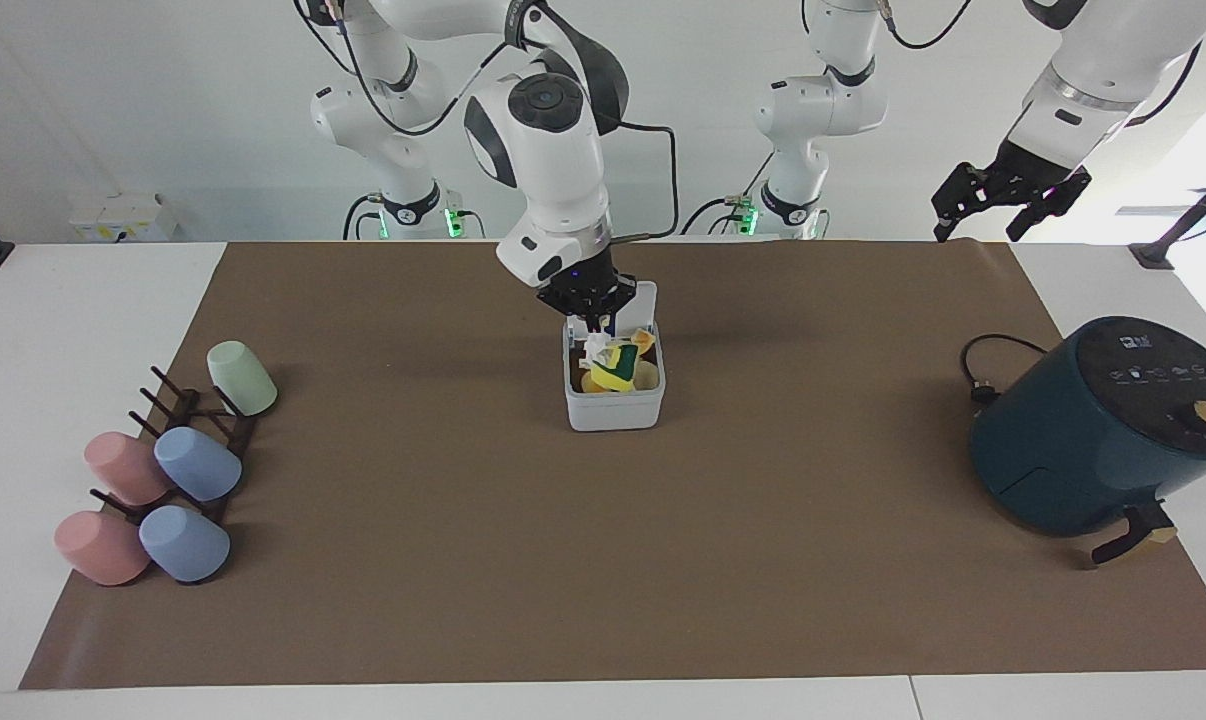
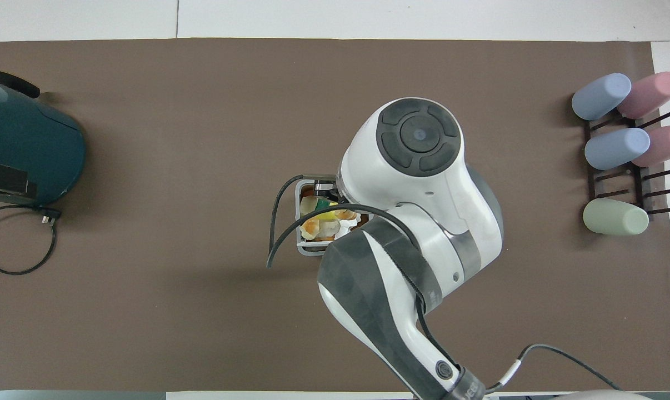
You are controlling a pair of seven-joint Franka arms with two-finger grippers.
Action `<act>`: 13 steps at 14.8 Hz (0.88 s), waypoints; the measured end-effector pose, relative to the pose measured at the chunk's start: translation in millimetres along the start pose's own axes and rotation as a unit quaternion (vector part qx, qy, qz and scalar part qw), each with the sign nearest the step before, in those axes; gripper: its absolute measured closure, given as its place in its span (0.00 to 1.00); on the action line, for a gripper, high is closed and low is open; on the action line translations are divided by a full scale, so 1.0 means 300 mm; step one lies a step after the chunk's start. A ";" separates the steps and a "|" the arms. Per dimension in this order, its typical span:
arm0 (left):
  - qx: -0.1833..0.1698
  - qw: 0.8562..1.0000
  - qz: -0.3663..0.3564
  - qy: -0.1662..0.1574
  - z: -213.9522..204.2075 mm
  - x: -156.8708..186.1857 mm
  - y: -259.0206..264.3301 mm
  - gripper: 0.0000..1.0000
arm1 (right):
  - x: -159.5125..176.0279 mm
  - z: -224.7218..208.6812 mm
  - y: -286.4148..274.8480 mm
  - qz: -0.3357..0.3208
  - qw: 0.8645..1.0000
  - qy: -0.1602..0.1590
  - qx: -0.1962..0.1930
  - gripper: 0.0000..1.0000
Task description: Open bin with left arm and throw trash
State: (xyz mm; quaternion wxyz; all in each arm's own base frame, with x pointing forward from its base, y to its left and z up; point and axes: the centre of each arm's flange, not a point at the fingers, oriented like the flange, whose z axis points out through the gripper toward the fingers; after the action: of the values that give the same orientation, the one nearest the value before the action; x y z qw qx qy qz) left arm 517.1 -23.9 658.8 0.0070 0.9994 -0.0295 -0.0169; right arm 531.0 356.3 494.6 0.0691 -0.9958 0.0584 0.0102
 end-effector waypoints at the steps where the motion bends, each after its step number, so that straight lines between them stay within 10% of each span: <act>1: 0.000 1.000 0.000 0.002 -0.007 -0.004 0.000 0.00 | -0.011 0.028 -0.007 0.000 1.000 0.004 0.003 0.96; 4: 0.001 1.000 0.000 0.010 -0.032 -0.022 0.002 0.00 | -0.063 0.104 -0.023 0.009 1.000 0.013 0.009 0.89; 13: 0.001 1.000 0.000 0.023 -0.078 -0.056 0.004 0.00 | -0.073 0.065 0.001 0.014 0.999 0.025 0.013 0.00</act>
State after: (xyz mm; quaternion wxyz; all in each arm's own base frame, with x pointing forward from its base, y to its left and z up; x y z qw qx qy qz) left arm 501.1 -23.8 682.7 0.0063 0.9995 -0.0296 0.0062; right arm 508.9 361.4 476.0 0.0805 -0.9939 0.0739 -0.0150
